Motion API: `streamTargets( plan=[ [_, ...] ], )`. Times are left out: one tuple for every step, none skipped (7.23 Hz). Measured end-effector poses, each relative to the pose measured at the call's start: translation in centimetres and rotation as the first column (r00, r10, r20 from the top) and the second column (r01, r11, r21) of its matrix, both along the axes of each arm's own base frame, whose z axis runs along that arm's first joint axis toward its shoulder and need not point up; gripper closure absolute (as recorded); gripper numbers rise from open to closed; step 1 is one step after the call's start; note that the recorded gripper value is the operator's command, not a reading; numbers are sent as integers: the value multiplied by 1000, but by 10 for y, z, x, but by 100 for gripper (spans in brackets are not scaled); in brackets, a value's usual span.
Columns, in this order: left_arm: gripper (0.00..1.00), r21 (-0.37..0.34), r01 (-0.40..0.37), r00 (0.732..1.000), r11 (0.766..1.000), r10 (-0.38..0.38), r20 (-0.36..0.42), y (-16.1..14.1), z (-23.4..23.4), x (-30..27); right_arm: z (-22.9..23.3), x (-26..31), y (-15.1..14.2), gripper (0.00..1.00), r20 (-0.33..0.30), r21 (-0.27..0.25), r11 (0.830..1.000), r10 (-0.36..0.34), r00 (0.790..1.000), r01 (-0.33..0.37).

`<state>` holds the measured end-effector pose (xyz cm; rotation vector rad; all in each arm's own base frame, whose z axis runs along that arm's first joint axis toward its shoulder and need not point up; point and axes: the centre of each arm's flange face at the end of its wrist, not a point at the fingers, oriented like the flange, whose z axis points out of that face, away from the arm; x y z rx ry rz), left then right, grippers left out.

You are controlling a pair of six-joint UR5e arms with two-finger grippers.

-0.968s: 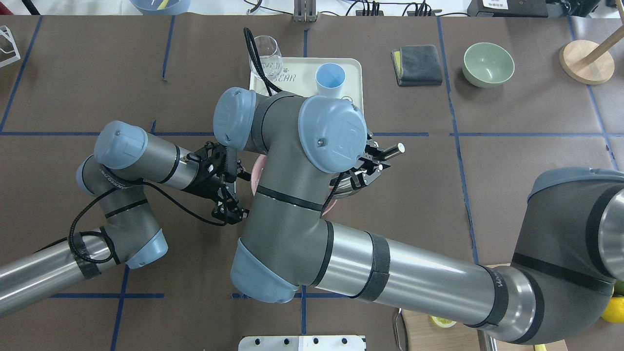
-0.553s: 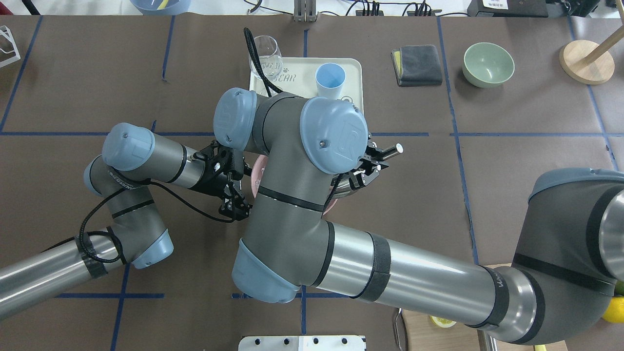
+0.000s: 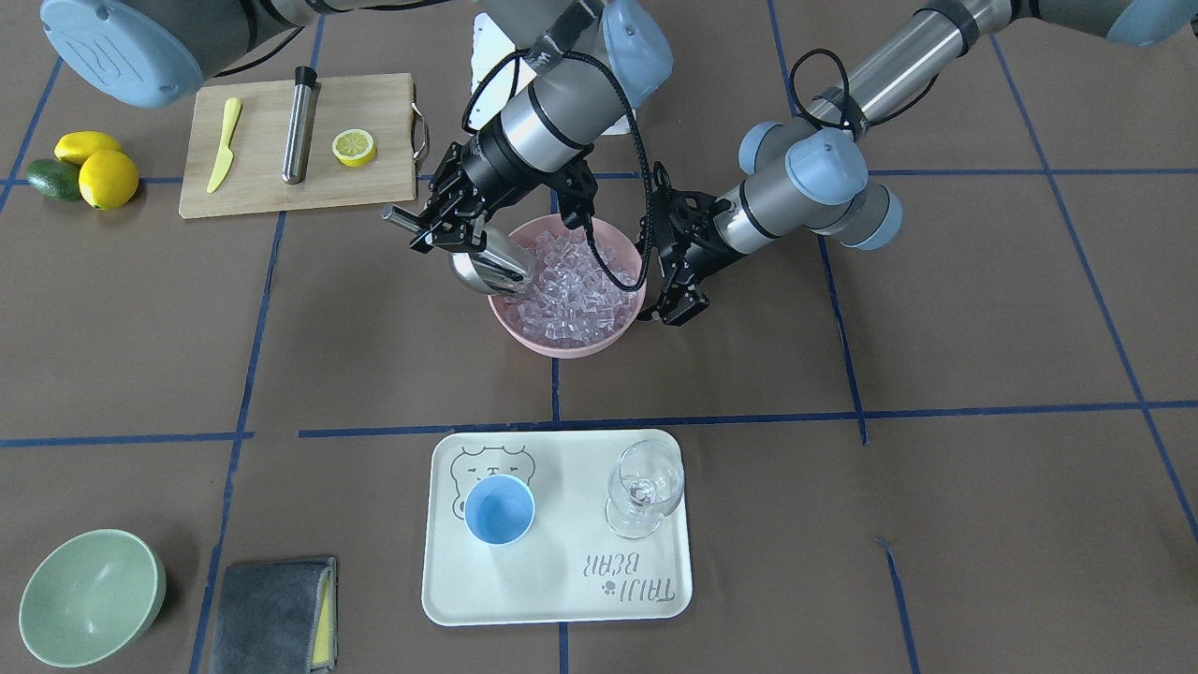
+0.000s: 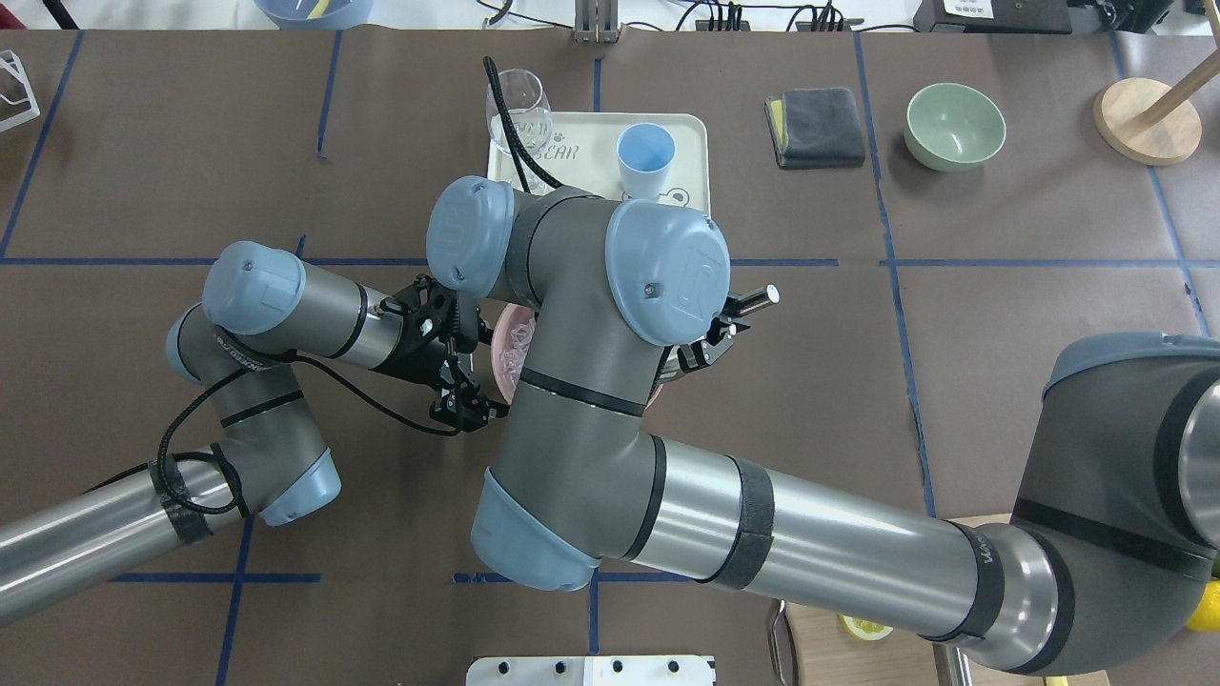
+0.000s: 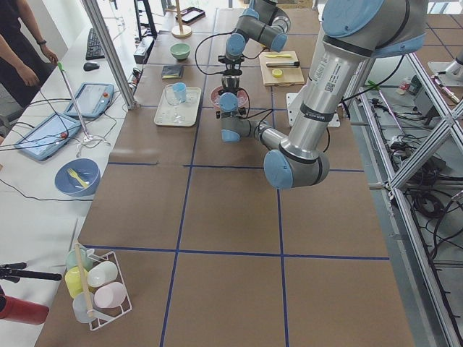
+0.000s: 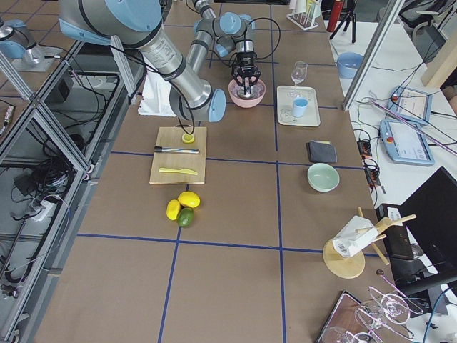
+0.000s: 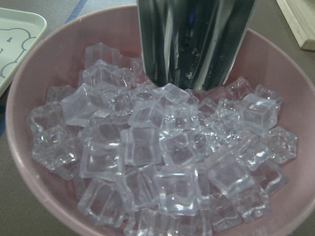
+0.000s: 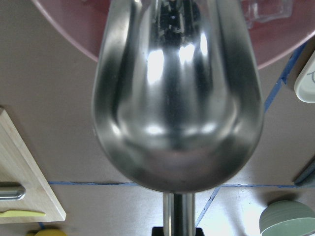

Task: Put ice in cup with scoop
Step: 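Lower the scoop into the ice with the right gripper while the left steadies the bowl, then drag the scoop through the ice cubes with the right gripper to fill it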

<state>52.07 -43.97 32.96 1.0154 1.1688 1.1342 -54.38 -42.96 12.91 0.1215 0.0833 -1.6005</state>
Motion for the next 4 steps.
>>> streamTargets(
  plan=[
    [0,0,1,1000,1000,-1,0,0,0,0,3,-1,-1,100,16,7,1000,0,1000,0],
    [0,0,1,1000,1000,-1,0,0,0,0,8,-3,-1,100,38,18,1000,0,999,-1],
    [0,0,1,1000,1000,-1,0,0,0,0,18,0,0,100,71,32,999,0,997,-3],
    [0,0,1,1000,1000,-1,1,0,0,0,28,8,4,100,108,49,999,0,994,-5]
  ],
)
